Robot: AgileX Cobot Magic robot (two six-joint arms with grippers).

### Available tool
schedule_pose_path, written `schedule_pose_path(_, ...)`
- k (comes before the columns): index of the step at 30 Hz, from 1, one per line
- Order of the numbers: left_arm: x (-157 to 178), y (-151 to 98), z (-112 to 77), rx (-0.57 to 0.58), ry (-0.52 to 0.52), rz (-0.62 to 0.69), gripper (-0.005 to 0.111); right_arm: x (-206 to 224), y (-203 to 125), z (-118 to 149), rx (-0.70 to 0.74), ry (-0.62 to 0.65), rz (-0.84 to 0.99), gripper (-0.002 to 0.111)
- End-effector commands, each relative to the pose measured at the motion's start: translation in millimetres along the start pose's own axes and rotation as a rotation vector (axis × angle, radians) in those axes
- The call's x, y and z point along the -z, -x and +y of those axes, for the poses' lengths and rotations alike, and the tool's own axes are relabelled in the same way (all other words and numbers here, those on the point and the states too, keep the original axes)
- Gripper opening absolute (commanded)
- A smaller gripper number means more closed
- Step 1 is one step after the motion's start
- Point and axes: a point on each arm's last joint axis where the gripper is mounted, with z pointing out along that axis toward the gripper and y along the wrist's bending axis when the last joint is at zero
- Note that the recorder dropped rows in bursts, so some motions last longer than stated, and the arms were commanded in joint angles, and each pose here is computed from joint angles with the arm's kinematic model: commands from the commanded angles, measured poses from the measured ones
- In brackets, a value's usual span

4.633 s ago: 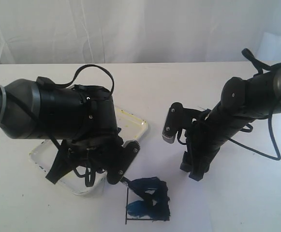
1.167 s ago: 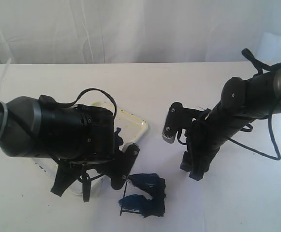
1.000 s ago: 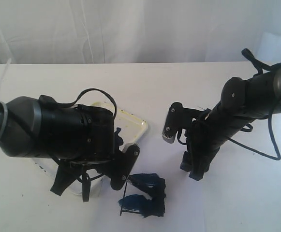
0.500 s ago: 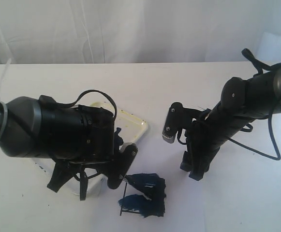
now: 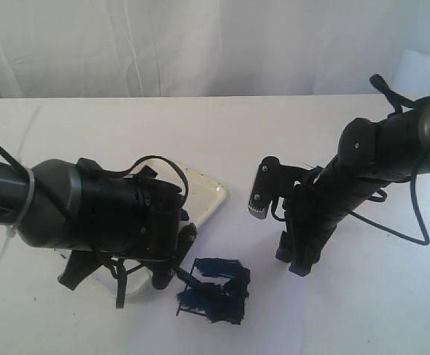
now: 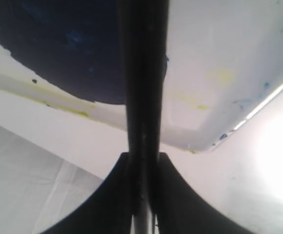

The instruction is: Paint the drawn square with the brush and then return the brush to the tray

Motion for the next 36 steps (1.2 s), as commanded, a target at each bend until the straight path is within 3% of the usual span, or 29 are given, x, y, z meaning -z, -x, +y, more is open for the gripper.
schedule_pose_path(1,-0.8,-9.2,-1.5,0.005,-0.004,0.099,0.0,-1.9,-2.0,0.8,0.014,0.003,0.011,0.063)
schedule_pose_path(13,0.8,-16.5,0.8,0.057,0.029,0.183,0.0,-1.9,-2.0,0.8,0.014,0.003,0.011,0.063)
schedule_pose_path(29,-0.1,10.9,9.1,0.085,0.11,-0.117,0.0,-1.9,-2.0,0.8,0.014,0.003,0.011,0.063)
schedule_pose_path(36,-2.2,7.4,6.9,0.044,0.092,-0.06,0.0,-1.9,-2.0,0.8,0.014,0.003,0.011,0.063)
